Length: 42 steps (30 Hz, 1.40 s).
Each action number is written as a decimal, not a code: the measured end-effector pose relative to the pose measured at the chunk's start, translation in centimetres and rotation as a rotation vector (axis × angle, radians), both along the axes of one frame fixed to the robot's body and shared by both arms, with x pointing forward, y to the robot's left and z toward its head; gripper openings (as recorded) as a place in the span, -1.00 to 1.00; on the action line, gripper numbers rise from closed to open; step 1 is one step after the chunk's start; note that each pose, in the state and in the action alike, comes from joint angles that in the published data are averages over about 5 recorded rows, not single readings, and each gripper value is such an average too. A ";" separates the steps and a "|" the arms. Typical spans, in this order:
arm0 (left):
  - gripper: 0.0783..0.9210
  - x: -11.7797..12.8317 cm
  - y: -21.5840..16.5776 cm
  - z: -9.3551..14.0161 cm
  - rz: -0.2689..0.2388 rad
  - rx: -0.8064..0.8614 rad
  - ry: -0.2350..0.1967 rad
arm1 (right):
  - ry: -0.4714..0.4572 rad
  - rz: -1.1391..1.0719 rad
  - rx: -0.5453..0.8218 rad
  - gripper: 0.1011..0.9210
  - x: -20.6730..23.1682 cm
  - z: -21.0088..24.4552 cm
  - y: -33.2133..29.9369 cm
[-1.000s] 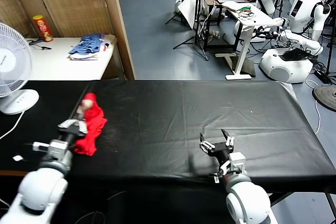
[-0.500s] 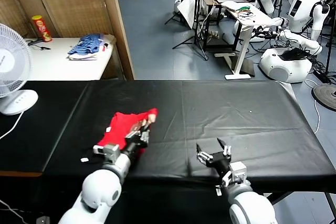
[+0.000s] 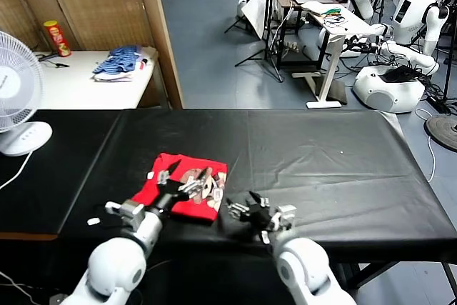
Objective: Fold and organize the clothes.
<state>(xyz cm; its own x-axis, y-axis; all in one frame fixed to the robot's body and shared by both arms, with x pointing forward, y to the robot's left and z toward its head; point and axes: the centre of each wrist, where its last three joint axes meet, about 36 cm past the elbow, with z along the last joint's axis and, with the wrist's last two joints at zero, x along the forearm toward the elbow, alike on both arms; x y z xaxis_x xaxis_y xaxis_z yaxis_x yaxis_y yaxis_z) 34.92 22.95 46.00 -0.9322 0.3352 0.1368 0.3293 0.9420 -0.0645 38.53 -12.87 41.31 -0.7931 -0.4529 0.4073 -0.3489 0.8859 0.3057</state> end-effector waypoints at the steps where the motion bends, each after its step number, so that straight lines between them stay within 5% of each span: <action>1: 0.71 -0.3 0.3 0.1 0.011 0.001 -0.002 | 0.002 0.005 0.007 0.69 0.5 -0.4 0.6; 5: 0.71 -1.6 1.3 0.5 0.056 0.007 -0.010 | 0.000 0.028 0.023 0.34 2.6 -1.5 2.6; 10: 0.71 -3.2 2.6 0.5 0.110 0.013 -0.018 | -0.045 0.060 -0.011 -0.33 4.9 -2.5 3.5; 14: 0.71 -4.2 3.6 0.2 0.155 0.022 -0.015 | -0.146 0.084 -0.073 -0.82 6.7 -2.8 2.7; 17: 0.71 -4.5 4.2 -0.2 0.193 0.032 -0.019 | -0.248 0.113 -0.140 -0.92 7.7 -3.0 1.1; 21: 0.71 -4.7 4.9 -1.0 0.227 0.037 -0.038 | -0.345 0.141 -0.232 -0.66 7.7 -3.4 -1.4; 31: 0.71 -5.4 5.8 -3.8 0.241 0.078 -0.055 | -0.425 -0.008 -0.303 0.59 0.3 -3.8 -5.7; 42: 0.71 -8.8 4.5 -3.7 0.239 0.110 0.052 | -0.390 -0.255 -0.294 0.70 -13.9 -1.4 -7.6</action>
<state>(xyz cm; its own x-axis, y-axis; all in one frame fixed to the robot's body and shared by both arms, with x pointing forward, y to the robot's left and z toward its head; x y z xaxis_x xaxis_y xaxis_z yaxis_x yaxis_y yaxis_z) 26.15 27.44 42.35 -0.9738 0.0873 0.2100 0.0961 0.9949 0.0318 24.66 -20.42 39.95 -0.9803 -0.1381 0.1415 -0.1500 0.9857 -0.0769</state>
